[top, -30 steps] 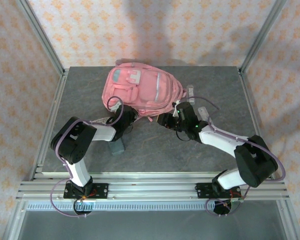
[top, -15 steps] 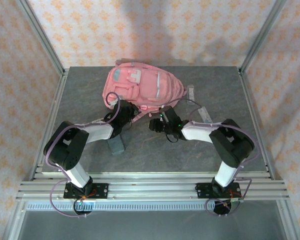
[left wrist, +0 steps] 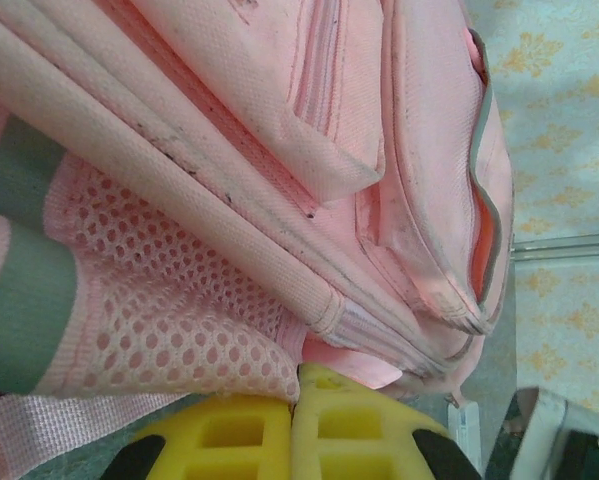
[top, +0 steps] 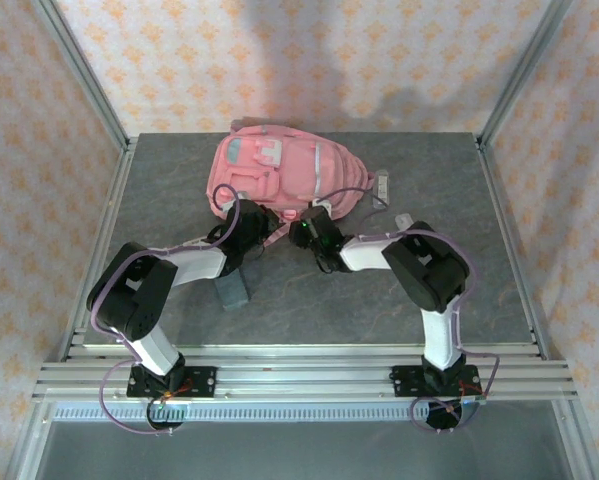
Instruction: Pack the student bag
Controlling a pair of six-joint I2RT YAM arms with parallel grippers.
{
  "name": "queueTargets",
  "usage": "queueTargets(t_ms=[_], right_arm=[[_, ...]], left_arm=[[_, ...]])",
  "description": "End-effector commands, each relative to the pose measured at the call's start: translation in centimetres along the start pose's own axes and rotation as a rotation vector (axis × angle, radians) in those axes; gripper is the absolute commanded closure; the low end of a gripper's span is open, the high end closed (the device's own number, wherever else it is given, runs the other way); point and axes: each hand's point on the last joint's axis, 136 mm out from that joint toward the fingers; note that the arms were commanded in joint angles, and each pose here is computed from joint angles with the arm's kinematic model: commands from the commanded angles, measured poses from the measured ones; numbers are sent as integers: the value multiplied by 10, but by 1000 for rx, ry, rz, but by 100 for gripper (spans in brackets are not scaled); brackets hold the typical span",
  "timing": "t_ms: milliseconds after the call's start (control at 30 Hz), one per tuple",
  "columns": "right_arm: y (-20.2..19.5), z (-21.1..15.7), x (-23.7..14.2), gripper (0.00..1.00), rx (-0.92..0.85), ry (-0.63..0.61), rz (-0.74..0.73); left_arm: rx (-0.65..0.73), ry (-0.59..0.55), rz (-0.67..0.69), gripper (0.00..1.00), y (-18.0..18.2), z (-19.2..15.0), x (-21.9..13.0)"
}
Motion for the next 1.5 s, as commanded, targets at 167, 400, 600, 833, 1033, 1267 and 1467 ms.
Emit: queueTargets(t_ms=[167,400,600,833,1033,1267,1467], right_arm=[[-10,38,8,84,-25,-157,-121],[-23,21,-9,100,-77,-79,-165],[-32,-13,-38,100,-87,87,-90],[-85,-33,-70,100,-31,230,-173],[-113,-47,-83,100,-18,317,-239],[-110,-47,-87,100,-10,313,-196],[-54,-51,-85,100,-77,354,-12]], left_arm=[[-33,6,-155,100,-48,7,-8],[-28,-17,-127,100,-39,16,-9],[29,-54,-49,100,-22,26,-13],[124,-73,46,100,-7,33,-14],[190,-95,121,100,6,38,-10],[246,-115,156,100,3,48,-5],[285,-161,190,100,-4,75,-1]])
Point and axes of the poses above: each hand's point on the last joint's axis, 136 mm out from that joint toward the fingers, its own x axis out along the fingers, its own y axis along the line the jaws close on, z = x × y, and after that the axes turned 10 degrees about -x, right-handed
